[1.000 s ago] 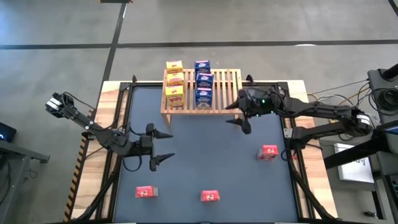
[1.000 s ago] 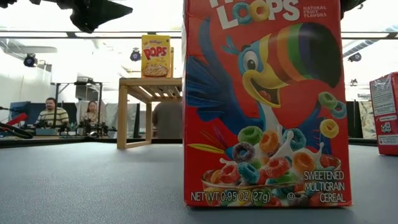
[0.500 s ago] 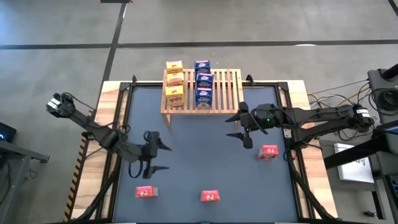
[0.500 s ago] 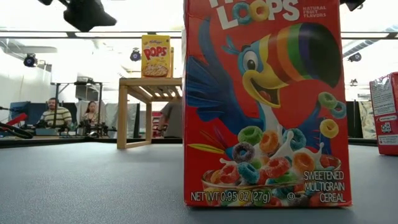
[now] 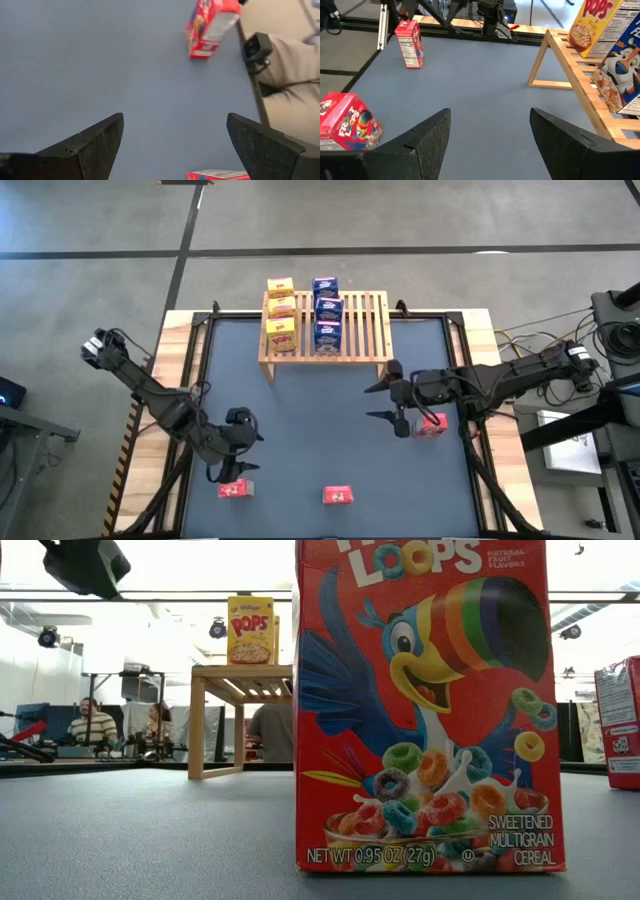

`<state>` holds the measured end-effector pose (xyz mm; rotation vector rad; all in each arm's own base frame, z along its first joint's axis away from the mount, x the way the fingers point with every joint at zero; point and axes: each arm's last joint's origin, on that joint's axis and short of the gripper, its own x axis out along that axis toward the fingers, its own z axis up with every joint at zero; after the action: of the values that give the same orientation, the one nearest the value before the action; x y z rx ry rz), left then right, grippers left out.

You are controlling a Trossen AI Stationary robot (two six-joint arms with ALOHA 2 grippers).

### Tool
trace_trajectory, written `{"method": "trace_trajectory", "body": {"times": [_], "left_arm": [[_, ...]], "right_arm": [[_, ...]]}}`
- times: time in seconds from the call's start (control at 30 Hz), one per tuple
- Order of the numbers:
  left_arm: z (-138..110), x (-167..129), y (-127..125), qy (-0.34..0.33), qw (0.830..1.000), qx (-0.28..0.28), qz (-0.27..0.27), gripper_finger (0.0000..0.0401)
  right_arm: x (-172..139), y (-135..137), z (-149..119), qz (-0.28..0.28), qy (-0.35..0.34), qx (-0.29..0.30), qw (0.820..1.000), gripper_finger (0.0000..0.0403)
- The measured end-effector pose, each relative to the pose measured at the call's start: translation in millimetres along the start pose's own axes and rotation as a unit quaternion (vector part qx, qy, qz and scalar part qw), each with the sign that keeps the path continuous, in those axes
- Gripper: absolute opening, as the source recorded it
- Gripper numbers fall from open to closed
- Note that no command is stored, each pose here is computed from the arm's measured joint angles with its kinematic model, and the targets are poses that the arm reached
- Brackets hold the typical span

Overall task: Stack cereal on shelf
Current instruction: Put the bottom left red cereal box on the shelf

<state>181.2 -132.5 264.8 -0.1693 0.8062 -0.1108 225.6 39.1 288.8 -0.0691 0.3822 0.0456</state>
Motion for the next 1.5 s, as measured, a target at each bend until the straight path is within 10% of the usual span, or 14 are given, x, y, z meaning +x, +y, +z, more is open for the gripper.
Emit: {"method": "trace_trajectory", "body": {"times": [0.93,1.5], "left_arm": [[-39.4,-12.7,-91.8,0.136,0.989,-0.05,0.014,0.0338],[-81.6,21.8,-98.4,0.181,0.971,-0.021,0.153,0.0334]], "right_arm": [[-6.6,31.6,0.2,0.024,-0.008,0.023,0.999,0.0255],[-6.6,31.7,0.3,0.024,-0.008,0.044,0.999,0.0251]]}}
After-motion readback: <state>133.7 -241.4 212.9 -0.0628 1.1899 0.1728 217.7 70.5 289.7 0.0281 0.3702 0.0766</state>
